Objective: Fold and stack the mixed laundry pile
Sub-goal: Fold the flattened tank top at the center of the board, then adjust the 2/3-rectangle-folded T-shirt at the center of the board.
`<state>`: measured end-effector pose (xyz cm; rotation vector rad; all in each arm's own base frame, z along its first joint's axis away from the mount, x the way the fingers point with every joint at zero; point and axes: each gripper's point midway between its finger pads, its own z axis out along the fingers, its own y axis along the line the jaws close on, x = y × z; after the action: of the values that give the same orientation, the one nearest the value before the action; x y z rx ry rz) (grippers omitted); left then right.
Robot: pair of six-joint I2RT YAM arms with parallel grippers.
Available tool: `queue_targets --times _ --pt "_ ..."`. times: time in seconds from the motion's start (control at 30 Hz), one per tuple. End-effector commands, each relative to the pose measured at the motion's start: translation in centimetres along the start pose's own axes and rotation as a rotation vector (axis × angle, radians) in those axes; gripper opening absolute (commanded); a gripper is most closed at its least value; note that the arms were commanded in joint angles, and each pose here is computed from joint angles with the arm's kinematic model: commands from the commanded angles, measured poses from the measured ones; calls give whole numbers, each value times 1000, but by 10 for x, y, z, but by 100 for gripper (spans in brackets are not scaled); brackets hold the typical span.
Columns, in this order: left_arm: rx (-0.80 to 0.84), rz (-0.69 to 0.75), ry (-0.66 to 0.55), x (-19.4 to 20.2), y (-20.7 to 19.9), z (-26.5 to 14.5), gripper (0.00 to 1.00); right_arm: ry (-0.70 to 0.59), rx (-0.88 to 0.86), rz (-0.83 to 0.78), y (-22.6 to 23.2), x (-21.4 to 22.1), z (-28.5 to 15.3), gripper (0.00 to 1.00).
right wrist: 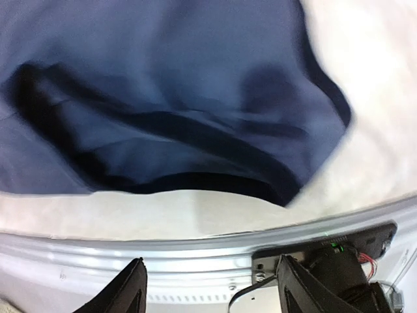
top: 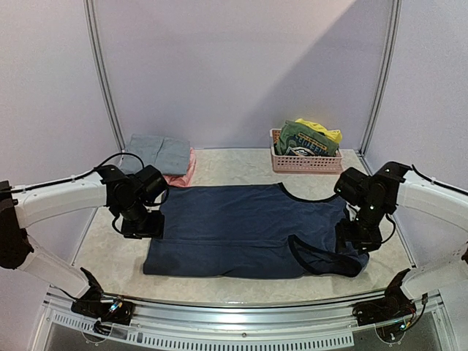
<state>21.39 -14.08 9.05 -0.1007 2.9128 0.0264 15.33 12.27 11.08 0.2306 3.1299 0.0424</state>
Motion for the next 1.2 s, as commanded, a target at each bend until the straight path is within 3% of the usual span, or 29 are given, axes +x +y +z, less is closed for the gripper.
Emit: queue_targets --times 0.0,0.13,0.3,0.4,0.57,0.87,0.93,1.03,1.17 --pt "46 87 4 15 -22 10 62 -26 116 185 -44 11 11 66" --pt "54 115 15 23 -30 14 60 0 108 302 -59 16 29 64" --pt "75 114 11 24 -33 12 58 41 -76 497 -57 14 46 68" --pt "78 124 13 26 -32 12 57 60 -197 550 -45 11 56 67" --pt "72 137 23 28 -31 15 55 66 -257 609 -42 6 70 61" --pt "83 132 32 34 -29 20 54 9 -278 640 -46 -8 77 42" --pt "86 134 34 35 -30 20 53 5 -266 634 -48 -10 78 32" --pt "80 142 33 34 -29 21 53 1 -243 626 -51 -12 72 4" --pt "45 136 41 35 -22 26 51 -22 -233 617 -54 -21 54 0"
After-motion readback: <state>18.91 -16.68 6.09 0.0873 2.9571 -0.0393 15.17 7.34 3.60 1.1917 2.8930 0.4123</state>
